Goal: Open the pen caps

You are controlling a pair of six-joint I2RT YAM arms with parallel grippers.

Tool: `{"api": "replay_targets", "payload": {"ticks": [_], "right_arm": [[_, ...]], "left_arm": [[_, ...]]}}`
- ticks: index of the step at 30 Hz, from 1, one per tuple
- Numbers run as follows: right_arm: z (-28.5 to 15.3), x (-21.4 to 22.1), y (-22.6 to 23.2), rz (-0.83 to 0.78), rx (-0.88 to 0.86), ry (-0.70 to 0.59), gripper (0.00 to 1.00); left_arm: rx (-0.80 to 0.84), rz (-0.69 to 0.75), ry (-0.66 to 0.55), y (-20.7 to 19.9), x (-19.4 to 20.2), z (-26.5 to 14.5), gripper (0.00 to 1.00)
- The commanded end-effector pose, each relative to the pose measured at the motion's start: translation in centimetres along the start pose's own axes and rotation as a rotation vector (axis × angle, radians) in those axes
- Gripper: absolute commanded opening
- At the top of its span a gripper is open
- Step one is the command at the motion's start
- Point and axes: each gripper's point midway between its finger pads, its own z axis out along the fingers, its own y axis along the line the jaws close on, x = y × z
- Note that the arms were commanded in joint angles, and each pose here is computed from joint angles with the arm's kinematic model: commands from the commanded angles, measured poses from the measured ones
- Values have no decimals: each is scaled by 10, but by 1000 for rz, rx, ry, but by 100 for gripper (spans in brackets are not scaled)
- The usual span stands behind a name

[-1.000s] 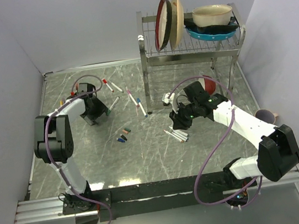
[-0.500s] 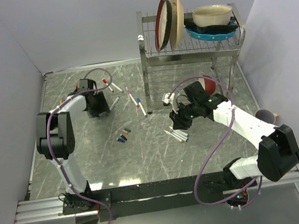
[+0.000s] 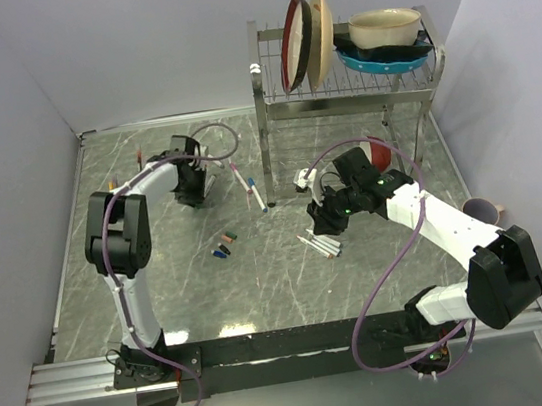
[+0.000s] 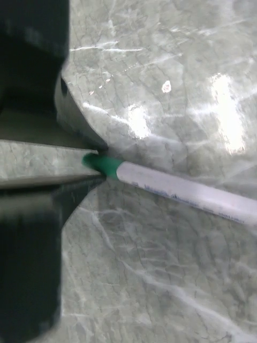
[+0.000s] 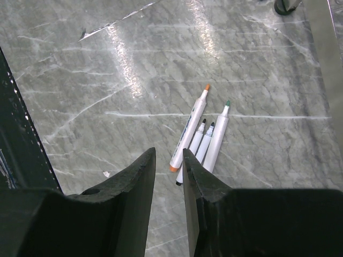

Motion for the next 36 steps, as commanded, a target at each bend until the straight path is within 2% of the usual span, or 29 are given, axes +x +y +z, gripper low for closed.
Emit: {"api": "replay_targets", "payload": {"ticks": [1,4,5,8,12,14,15,18,20,21,23,25,29,30,35,36], "right_arm": [[-7,-17,0,-46,7,-43,34],[-8,-17,0,-50,8,-45,34],[-8,-17,0,-49,8,-44,34],[-8,-17,1,-49,4,-44,34],[-11,-20,7,-71,-19,-63,34],[-16,-25,15,-97,-42,-101,34],[-18,-28,17,-118,-49,-117,34],[-24,-34,32,-177,-94,-171,36],[-29,-35,46,-214,-143,-213,40],[-30,-36,49,-252,-154,-229,42],[-29,-32,62,-316,-204,-269,53],[-26,-26,73,-382,-235,-280,62],[-19,-9,88,-551,-282,-297,70],[-20,-7,92,-577,-292,-308,77],[-16,1,94,-628,-302,-295,83],[-15,1,93,-628,-299,-292,100]], "left_arm": [[-65,111,175,-4,45,22,22],[-101,116,193,-3,52,23,4],[-113,109,195,-2,54,23,1],[-113,65,161,-4,53,16,1],[-53,-55,-5,-15,24,-20,1],[30,-101,-59,-25,22,-32,1],[63,-133,-117,-29,12,-51,1],[185,-174,-177,-47,17,-78,1],[283,-190,-163,-64,36,-86,1],[332,-210,-211,-70,31,-102,1],[433,-227,-189,-86,52,-109,1],[516,-243,-214,-101,55,-126,1],[694,-223,-138,-142,88,-145,1],[760,-193,-103,-161,98,-155,1],[918,-107,32,-209,137,-175,1],[949,-73,64,-221,147,-179,1]]}}
